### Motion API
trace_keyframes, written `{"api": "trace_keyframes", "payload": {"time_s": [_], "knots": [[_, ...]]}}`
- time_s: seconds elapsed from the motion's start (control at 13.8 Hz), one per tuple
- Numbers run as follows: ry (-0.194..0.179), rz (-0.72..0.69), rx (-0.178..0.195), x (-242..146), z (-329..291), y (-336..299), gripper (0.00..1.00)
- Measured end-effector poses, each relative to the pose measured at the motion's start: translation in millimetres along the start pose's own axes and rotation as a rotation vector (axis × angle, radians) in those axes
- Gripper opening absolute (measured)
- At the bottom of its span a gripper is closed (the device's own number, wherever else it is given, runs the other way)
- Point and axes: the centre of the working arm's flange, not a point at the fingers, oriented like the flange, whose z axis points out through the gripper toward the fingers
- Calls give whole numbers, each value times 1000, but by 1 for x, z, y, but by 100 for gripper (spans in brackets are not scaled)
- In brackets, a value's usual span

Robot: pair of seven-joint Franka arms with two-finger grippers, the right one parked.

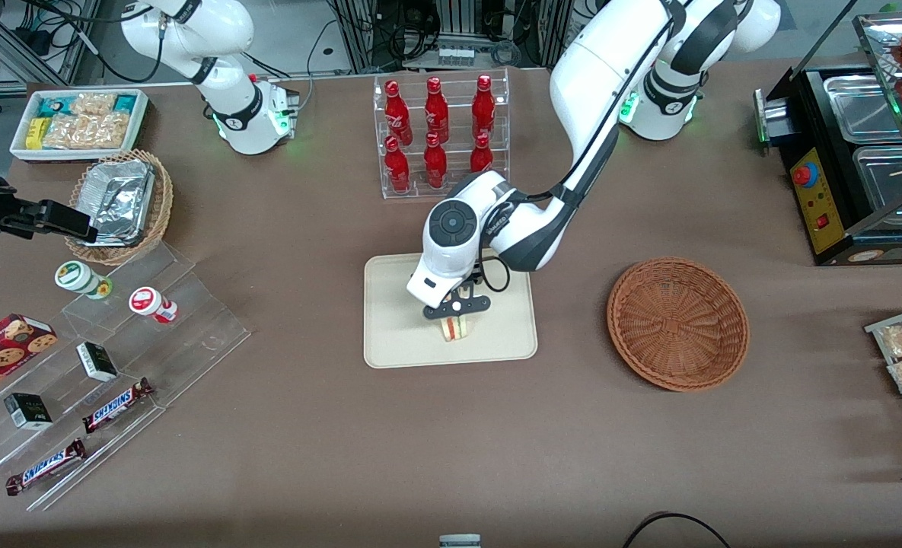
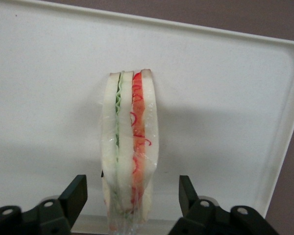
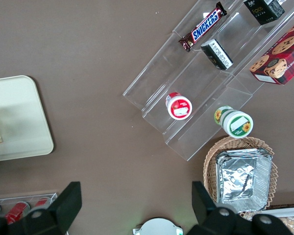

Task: Place sandwich from basket to tray
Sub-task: 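Lower the sandwich onto the tray and open the left gripper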

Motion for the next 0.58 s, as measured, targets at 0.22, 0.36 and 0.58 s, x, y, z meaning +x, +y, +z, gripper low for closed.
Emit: {"api": "trace_keyframes", "payload": {"time_s": [0.22,0.36,0.58], "knots": [[12,4,-11,-1,-39,4,100],[18,10,-5,-4,-71,2,100],[14,18,27,1,-111,-15,100]]}}
